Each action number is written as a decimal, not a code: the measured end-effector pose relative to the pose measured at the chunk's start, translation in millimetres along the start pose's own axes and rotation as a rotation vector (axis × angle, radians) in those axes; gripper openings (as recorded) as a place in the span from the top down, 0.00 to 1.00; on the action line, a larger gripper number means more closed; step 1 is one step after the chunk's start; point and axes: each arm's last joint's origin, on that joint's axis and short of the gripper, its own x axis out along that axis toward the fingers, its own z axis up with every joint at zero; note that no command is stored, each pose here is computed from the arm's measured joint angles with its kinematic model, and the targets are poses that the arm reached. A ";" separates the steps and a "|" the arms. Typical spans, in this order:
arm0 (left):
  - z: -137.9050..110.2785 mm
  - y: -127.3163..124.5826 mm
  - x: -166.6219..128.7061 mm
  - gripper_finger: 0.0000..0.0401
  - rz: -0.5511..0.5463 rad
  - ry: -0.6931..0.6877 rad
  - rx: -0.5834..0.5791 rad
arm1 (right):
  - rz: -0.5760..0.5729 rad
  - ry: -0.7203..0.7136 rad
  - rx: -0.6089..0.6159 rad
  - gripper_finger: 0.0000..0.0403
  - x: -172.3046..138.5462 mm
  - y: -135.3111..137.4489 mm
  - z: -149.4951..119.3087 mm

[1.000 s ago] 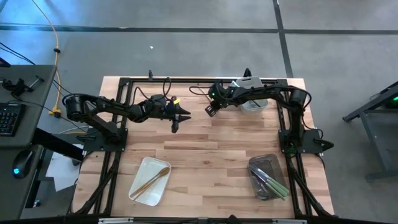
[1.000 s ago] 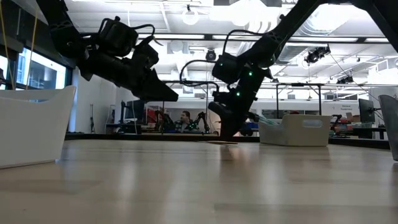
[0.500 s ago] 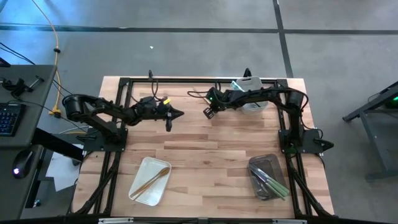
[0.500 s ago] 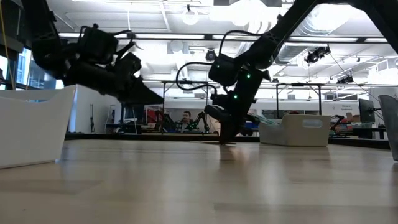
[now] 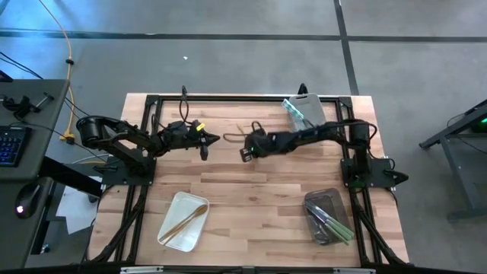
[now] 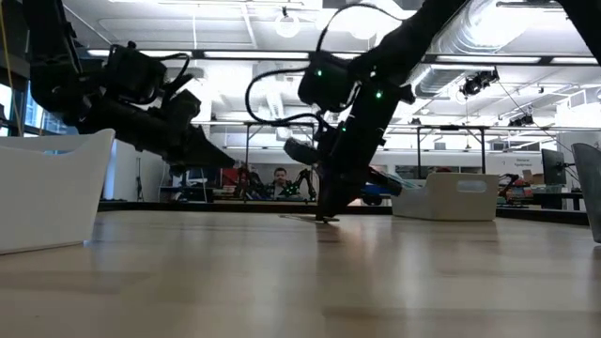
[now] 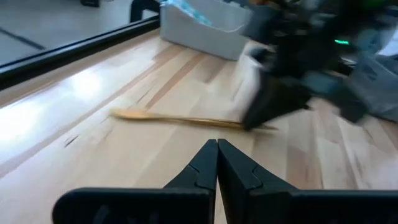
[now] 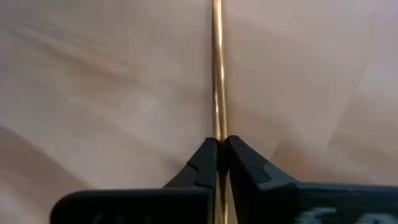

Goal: Sort silverware by color (type)
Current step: Put the gold table knife into the white bin

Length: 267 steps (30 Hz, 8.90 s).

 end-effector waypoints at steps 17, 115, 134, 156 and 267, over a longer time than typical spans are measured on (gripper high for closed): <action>-11.6 -2.9 -5.9 1.00 -0.019 0.051 -0.001 | 0.221 -0.057 0.100 0.77 -13.4 47.9 -50.5; -8.7 -61.8 32.6 1.00 -0.135 0.483 0.195 | 0.360 -0.313 -0.570 1.00 -14.2 -59.7 -33.4; 7.0 -77.5 40.9 0.78 -0.290 0.442 0.276 | 0.427 -0.227 -0.598 1.00 -11.2 -44.1 -67.3; 24.0 -106.6 121.0 0.64 -0.485 0.548 0.519 | 0.446 -0.303 -0.720 1.00 -96.8 -44.3 -78.9; 48.1 -211.9 50.5 0.83 -0.320 0.797 0.986 | 0.508 -0.554 -0.750 1.00 -158.0 -80.4 -106.4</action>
